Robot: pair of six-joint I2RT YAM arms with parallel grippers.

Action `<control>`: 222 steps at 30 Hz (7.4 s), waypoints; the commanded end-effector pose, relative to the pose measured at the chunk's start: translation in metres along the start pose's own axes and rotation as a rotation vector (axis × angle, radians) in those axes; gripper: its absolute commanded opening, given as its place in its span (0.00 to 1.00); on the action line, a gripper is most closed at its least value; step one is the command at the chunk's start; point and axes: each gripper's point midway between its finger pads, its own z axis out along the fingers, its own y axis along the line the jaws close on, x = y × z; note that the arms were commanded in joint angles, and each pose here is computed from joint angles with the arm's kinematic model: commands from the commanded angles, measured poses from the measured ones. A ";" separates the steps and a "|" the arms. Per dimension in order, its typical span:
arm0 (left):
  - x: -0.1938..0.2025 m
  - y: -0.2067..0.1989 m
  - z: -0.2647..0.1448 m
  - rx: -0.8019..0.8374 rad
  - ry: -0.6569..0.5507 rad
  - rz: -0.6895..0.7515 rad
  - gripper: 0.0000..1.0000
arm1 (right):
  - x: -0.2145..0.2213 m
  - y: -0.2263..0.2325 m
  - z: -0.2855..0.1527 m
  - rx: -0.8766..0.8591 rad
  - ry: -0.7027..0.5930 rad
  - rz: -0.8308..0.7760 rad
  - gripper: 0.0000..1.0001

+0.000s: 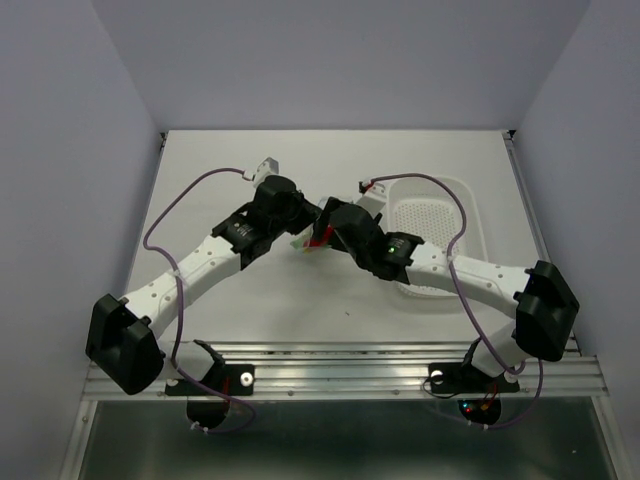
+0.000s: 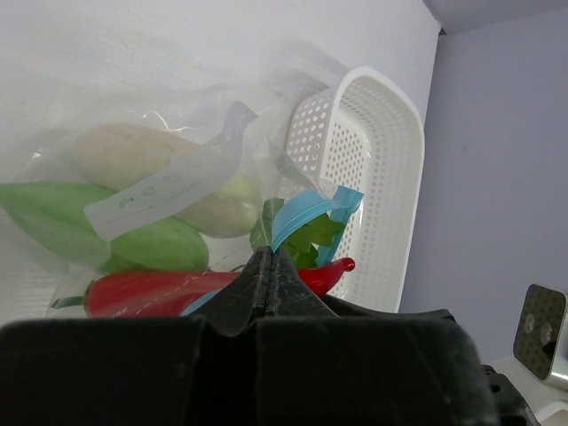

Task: Place the food in the zip-top bag and seal the zipper
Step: Place the fake vegetable in the zipper food storage bag, then adjust the zipper food storage bag at the center of the board, then adjust the fake vegetable in the zipper food storage bag.

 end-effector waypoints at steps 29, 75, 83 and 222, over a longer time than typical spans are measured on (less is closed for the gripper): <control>0.007 0.004 0.001 0.005 0.055 -0.059 0.00 | -0.075 -0.008 -0.016 0.040 -0.048 -0.041 0.93; 0.009 0.011 -0.001 0.006 0.063 -0.086 0.00 | -0.021 -0.082 0.023 0.083 0.146 0.039 0.58; 0.010 0.011 -0.003 0.013 0.064 -0.087 0.00 | -0.017 -0.080 0.031 0.064 0.138 0.056 0.54; 0.080 0.015 -0.081 0.270 0.097 0.637 0.99 | -0.047 -0.050 0.019 0.054 0.281 0.097 0.01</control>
